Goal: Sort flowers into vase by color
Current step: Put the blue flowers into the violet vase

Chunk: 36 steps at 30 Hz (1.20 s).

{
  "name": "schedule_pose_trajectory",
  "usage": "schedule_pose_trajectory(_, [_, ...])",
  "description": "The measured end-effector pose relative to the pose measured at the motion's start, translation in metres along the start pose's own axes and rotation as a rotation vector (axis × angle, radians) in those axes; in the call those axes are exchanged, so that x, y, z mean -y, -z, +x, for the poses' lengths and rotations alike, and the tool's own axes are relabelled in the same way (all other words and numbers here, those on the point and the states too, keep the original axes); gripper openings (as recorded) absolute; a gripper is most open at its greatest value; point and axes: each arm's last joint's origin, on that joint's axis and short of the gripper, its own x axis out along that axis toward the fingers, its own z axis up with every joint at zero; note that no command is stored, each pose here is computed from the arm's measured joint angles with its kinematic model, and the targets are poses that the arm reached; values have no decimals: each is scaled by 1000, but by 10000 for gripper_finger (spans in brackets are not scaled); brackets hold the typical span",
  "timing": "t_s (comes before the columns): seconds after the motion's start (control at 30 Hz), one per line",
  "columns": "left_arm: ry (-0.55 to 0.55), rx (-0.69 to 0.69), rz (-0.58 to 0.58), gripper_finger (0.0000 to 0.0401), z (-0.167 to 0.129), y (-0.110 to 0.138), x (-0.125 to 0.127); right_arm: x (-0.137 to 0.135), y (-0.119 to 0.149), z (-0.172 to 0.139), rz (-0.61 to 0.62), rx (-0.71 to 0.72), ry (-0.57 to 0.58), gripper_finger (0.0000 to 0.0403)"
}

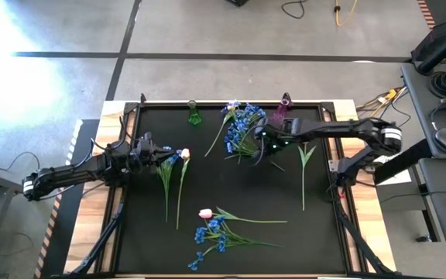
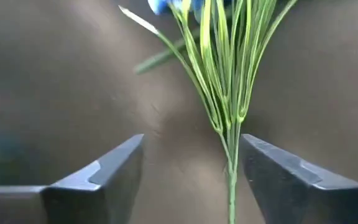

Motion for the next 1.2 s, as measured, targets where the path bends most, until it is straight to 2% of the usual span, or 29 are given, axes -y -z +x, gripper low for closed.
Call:
schedule_pose_trajectory(0.2, [0, 0, 0, 0, 0, 0, 0, 14, -9, 38, 10, -98, 63, 289])
schedule_pose_trajectory(0.33, [0, 0, 0, 0, 0, 0, 0, 19, -18, 56, 20, -128, 86, 286])
schedule_pose_trajectory(0.57, [0, 0, 0, 0, 0, 0, 0, 19, -30, 74, -31, -160, 99, 266])
schedule_pose_trajectory(0.67, [0, 0, 0, 0, 0, 0, 0, 19, -32, 78, -30, -176, 106, 238])
schedule_pose_trajectory(0.77, [0, 0, 0, 0, 0, 0, 0, 19, -34, 78, -40, -184, 126, 192])
schedule_pose_trajectory(0.9, [0, 0, 0, 0, 0, 0, 0, 18, -35, 76, -63, -179, 122, 107])
schedule_pose_trajectory(1.03, [0, 0, 0, 0, 0, 0, 0, 14, -38, 62, -63, -193, 68, 25])
schedule_pose_trajectory(1.2, [0, -1, 0, 0, 0, 0, 0, 5, -52, 17, -71, -82, 48, 21])
